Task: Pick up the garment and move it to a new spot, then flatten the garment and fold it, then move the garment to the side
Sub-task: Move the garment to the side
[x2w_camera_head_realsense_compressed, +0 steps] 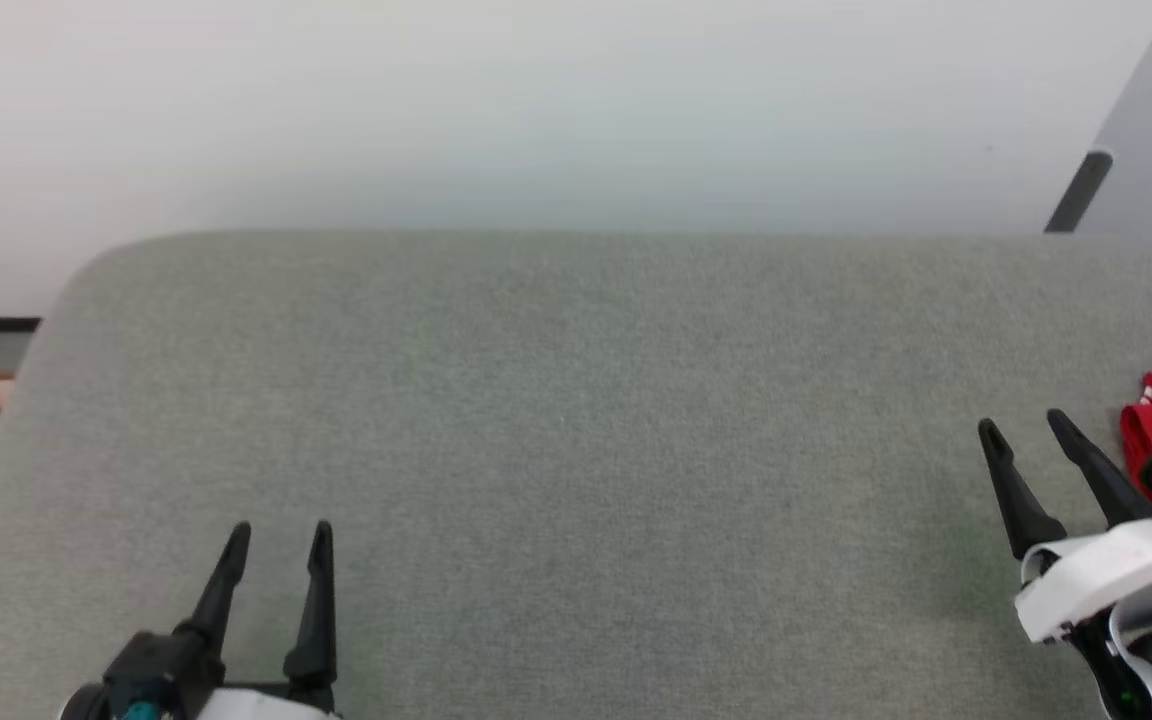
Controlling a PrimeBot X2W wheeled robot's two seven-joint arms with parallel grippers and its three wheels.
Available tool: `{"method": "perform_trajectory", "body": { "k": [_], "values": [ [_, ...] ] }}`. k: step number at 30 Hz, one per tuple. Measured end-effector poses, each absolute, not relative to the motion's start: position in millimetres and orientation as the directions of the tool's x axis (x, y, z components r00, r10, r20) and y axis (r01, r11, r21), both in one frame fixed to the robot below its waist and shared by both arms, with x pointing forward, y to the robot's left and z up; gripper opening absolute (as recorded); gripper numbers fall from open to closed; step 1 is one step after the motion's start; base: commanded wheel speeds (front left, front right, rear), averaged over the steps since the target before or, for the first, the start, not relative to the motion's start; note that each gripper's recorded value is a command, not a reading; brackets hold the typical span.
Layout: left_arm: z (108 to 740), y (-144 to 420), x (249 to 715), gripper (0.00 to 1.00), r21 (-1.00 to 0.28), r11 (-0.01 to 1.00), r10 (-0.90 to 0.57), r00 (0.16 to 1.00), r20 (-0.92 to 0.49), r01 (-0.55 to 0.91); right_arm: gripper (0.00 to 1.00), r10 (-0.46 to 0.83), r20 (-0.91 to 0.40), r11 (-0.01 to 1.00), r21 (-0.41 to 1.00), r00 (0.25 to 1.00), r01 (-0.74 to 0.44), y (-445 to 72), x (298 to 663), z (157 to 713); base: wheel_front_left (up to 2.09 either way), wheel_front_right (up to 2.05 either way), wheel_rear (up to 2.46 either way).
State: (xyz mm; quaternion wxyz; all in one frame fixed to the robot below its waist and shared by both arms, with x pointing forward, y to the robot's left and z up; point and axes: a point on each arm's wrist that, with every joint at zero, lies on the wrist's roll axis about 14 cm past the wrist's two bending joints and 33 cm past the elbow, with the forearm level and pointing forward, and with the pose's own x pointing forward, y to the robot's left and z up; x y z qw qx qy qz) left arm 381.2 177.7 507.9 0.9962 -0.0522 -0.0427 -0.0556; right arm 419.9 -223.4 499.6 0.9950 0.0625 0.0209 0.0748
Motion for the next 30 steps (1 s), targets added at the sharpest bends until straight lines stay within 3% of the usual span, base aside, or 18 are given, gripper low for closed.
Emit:
{"method": "perform_trajectory", "body": {
  "k": [10, 22, 30],
  "values": [
    [517, 197, 350, 1.0, -0.101, 0.993, -0.05, 0.992, 0.119, 0.062, 1.0, 0.113, 0.068, 0.987, 0.108, 0.991, -0.12, -225, 391, 521, 0.0, 0.0, 0.0],
    [519, 197, 330, 1.0, -0.126, 0.991, -0.031, 0.992, 0.126, 0.047, 1.0, 0.021, 0.074, 0.987, 0.155, 0.997, -0.032, -230, 352, 525, 0.0, 0.0, 0.0],
    [518, 197, 327, 1.0, -0.129, 0.991, -0.026, 0.992, 0.124, 0.042, 1.0, 0.005, 0.079, 0.988, 0.153, 0.997, -0.017, -228, 344, 535, 0.0, 0.0, 0.0]
  ]
}}
